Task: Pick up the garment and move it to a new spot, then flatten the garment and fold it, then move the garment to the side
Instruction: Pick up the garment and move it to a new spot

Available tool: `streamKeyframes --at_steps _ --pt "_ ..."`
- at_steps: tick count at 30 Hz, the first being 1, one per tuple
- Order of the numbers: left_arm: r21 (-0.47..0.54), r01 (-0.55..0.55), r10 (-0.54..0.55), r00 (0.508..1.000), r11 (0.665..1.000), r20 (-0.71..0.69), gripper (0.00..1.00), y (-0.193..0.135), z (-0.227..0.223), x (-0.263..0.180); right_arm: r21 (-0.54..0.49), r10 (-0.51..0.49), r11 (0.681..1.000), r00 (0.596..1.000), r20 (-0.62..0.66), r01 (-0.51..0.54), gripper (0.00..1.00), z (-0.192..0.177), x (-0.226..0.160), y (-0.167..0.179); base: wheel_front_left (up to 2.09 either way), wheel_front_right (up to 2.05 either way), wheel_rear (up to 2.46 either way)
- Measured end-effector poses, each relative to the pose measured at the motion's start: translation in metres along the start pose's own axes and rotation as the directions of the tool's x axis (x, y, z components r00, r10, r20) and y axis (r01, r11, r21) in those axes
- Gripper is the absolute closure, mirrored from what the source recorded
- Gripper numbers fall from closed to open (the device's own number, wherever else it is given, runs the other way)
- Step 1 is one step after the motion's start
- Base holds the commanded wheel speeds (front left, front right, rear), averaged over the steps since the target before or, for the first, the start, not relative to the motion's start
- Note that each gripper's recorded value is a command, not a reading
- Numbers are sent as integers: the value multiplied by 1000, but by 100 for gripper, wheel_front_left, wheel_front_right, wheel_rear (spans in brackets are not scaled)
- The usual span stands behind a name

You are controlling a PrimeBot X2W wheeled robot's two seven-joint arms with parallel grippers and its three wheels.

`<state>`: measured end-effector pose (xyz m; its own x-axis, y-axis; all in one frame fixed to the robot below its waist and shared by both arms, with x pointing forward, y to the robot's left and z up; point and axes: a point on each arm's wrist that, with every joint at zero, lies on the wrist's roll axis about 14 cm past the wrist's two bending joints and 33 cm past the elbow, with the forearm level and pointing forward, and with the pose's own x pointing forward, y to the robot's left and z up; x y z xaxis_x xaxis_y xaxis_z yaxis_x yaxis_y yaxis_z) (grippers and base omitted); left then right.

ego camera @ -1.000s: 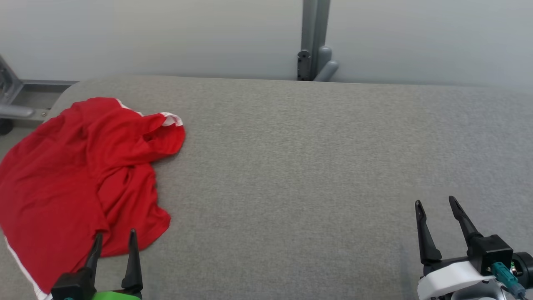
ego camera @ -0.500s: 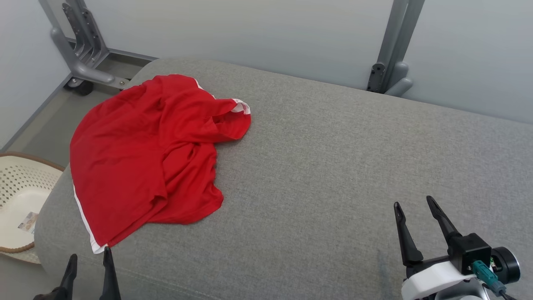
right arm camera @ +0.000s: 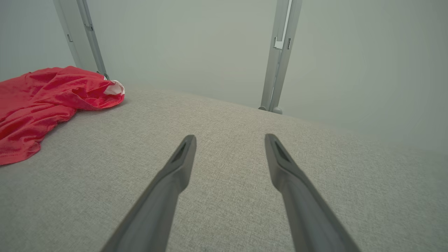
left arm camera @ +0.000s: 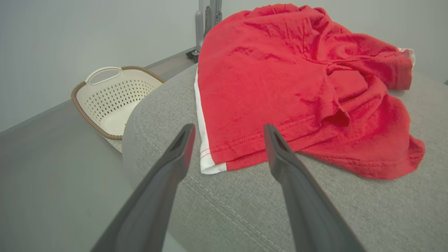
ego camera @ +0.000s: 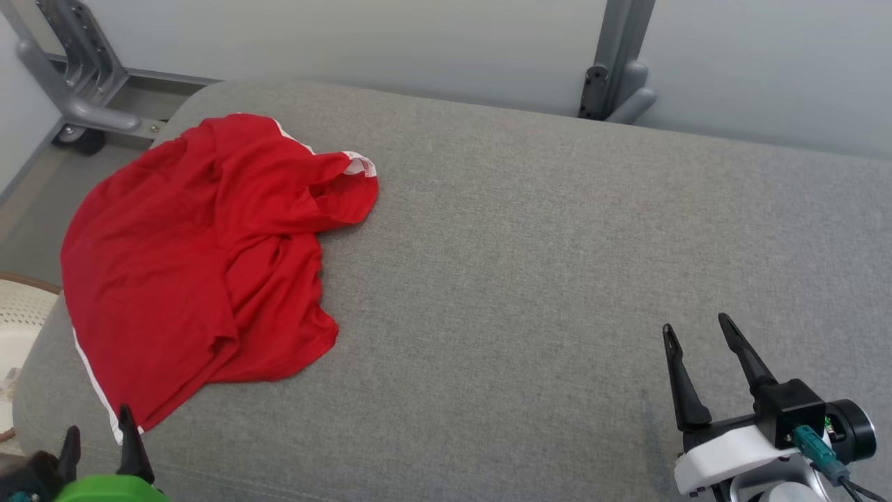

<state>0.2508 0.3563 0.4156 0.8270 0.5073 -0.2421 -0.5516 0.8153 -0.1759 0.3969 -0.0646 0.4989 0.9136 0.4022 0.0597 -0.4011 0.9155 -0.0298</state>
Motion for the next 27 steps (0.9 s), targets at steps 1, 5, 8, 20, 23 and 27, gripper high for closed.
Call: streamKeyframes --at_steps 1,5,8,20,23,27 --pt "-1 -8 8 1000 1000 -18 0 1 0 7 -1 -5 1000 1000 -6 5 0 -2 0 -2 0 0 0" --pt "-26 -53 50 994 998 -101 0 4 -6 32 1 -19 1000 1000 -25 19 0 -11 5 -9 0 0 0" --pt "-40 -106 99 981 994 -165 0 9 -13 47 7 -26 1000 999 -37 27 0 -18 8 -12 0 0 0" --pt "-70 -242 198 904 968 -380 0 18 -60 71 21 -78 997 992 -101 80 0 -46 14 -34 0 0 0" --pt "-69 -237 190 895 969 -403 4 16 -66 74 26 -96 995 989 -111 99 0 -50 11 -39 0 0 0" --pt "-86 -230 176 893 969 -414 100 16 -67 74 39 -108 993 988 -114 113 0 -50 8 -42 0 0 0"
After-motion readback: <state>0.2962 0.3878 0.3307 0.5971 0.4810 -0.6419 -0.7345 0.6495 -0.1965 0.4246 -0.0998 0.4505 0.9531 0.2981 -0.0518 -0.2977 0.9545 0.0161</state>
